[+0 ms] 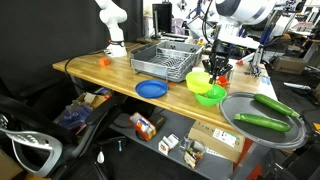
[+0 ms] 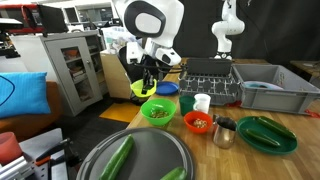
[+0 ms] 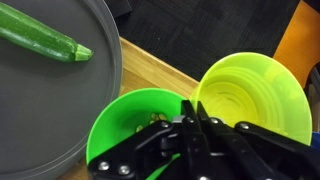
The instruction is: Pour the contents from yellow bowl into the orange bowl
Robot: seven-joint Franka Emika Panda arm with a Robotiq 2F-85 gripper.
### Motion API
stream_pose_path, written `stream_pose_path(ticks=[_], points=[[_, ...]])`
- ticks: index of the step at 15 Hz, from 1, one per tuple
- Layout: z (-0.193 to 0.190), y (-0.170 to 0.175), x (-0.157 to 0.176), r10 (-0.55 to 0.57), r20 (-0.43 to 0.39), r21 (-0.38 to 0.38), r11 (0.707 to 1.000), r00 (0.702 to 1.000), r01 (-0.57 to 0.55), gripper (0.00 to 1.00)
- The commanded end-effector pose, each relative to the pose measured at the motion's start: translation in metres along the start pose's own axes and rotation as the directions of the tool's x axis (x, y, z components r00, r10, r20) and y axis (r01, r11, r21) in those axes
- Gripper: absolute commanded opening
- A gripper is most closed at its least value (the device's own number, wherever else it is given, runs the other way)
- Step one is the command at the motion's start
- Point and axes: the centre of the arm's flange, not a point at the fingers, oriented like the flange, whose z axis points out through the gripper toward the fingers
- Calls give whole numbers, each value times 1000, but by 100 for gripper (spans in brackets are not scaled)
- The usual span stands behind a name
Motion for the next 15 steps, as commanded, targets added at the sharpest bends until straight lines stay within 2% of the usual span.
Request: stream_pose_path(ticks=[1,9,15], points=[[0,-2,0,-16,3,-5,1000,1000,16,1],[8,-21,-7,-157,43,-54,986,987,159,1],[17,-37,-15,-293,110,-114,946,950,305,1]])
